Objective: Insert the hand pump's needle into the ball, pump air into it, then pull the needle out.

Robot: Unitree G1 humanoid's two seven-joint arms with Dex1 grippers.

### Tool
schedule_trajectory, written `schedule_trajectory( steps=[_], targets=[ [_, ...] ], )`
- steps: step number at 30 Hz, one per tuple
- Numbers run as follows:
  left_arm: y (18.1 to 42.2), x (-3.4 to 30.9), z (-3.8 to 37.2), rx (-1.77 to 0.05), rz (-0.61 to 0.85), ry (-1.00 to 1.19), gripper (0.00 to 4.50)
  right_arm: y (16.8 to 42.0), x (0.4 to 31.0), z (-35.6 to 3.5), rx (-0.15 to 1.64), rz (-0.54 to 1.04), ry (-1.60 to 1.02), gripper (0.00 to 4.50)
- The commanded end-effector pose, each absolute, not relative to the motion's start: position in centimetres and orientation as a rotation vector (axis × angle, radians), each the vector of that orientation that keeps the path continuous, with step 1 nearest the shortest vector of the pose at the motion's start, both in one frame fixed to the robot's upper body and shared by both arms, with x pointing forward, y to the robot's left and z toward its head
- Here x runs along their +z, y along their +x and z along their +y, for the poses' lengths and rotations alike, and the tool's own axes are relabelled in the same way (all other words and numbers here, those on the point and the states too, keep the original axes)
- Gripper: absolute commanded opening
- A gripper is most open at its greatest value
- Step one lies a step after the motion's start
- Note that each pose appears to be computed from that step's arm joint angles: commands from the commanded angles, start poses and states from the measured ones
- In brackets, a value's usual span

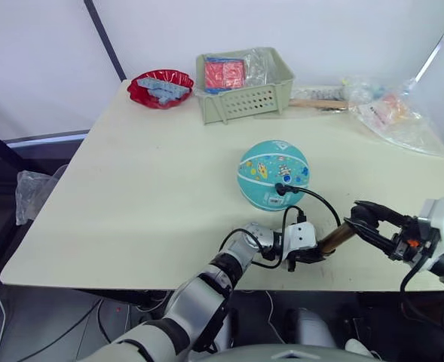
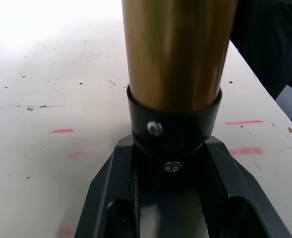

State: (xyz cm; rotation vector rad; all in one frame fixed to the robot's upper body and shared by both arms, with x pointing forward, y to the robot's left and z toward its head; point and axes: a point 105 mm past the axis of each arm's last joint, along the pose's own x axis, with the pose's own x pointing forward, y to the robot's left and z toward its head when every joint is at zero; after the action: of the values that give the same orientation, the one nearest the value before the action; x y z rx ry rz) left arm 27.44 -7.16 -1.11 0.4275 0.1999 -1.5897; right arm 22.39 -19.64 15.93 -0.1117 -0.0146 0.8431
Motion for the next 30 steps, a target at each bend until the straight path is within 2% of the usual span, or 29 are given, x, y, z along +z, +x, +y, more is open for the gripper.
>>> schedule_trajectory(
  steps=[1,10,16,20,25,30],
  targets=[
    [25.9,-5.0,-4.9,-1.591,0.402,0.442,1.03,21.8,22.0,-19.5,0.886,-0.198,-0.158,1.65],
    [26.0,-4.8,-5.1,-1.595,0.394,0.445,1.03,21.3,28.2,-20.4,0.896,-0.307,-0.232,1.65],
    [26.0,-4.8,-5.0,-1.595,0.395,0.45,1.03,21.2,30.2,-20.4,0.886,-0.363,-0.229,1.65],
    [26.0,-4.8,-5.1,-1.598,0.394,0.449,1.03,21.4,26.7,-20.0,0.915,-0.226,-0.242,1.65],
    [26.0,-4.8,-5.0,-1.598,0.394,0.449,1.03,21.5,23.7,-19.0,0.952,-0.155,-0.21,1.65],
    [26.1,-4.7,-5.0,-1.598,0.392,0.452,1.03,21.7,19.2,-18.0,0.983,-0.061,-0.135,1.65]
  ],
)
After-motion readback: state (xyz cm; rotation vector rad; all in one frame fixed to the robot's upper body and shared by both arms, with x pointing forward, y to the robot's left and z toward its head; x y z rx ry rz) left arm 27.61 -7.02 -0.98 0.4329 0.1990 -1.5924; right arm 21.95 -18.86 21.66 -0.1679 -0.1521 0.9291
